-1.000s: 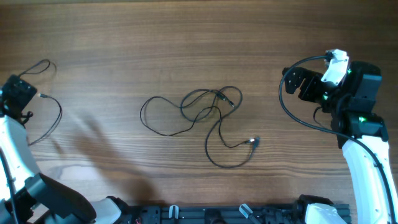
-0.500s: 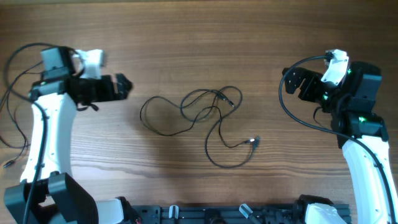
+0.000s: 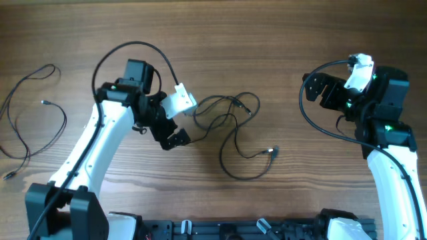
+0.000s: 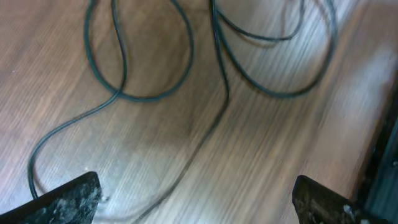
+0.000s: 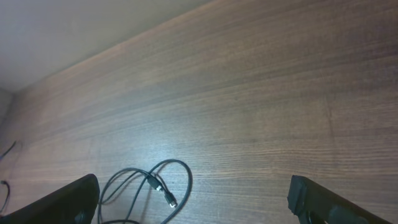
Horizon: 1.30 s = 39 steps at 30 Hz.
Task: Untangle cables
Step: 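Grasp a black cable from the pile and drag it far left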
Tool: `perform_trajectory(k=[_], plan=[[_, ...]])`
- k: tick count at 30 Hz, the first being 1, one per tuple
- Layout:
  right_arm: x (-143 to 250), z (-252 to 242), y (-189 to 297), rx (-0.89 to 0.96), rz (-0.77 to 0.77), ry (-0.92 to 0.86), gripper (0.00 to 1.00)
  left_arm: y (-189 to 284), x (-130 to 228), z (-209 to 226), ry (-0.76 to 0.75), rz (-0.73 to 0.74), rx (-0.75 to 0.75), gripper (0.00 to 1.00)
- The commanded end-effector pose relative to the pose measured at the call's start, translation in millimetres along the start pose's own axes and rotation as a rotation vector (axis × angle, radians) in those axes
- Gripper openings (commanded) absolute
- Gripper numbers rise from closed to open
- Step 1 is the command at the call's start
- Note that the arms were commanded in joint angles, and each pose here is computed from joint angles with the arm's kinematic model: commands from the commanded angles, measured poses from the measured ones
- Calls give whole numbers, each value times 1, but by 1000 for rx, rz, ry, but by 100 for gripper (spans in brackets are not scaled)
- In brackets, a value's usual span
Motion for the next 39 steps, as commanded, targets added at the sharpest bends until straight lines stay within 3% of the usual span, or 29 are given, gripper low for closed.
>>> perform_trajectory(k=[1,7,11,22,23,24,25,26,27,29,32,34,39], plan=[[-2,1,1,-9,-4,19,100,-28,18,-8,-46,25,37,100],[-2,1,1,-9,-4,16,100,-56,32,-8,-76,-5,5,100],[-2,1,1,-10,-4,16,100,-68,37,-8,-5,-34,-17,100],[-2,0,1,-9,0,7,99,-105,36,-25,-89,-1,44,97],[-1,0,1,-9,1,6,100,-107,37,-24,-85,4,48,89],[-1,0,1,-8,4,5,100,-108,37,-24,-83,7,51,65],[-1,0,1,-7,5,6,100,-108,37,-24,-84,6,50,32],[-1,0,1,-7,4,5,100,-108,37,-24,-84,5,49,11],[-1,0,1,-7,4,5,100,-108,37,-24,-86,3,47,4],[-1,0,1,-8,5,5,100,-108,35,-22,-71,-7,36,4],[2,0,1,-4,19,3,100,-103,20,-7,166,-75,-67,4],[2,0,1,-4,18,8,100,-79,-1,1,242,-154,-148,4],[3,-1,1,-3,25,5,100,32,-69,-11,69,-524,-364,4]])
Point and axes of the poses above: each gripper's point midway between its finger pads, its own y axis back along the fingers, its own z axis along the line the jaws close on, x = y × z, the point moved 7 cm from there along y, back along the fingers, and after that the axes turned 1 degree about y, right-handed, at the moved point
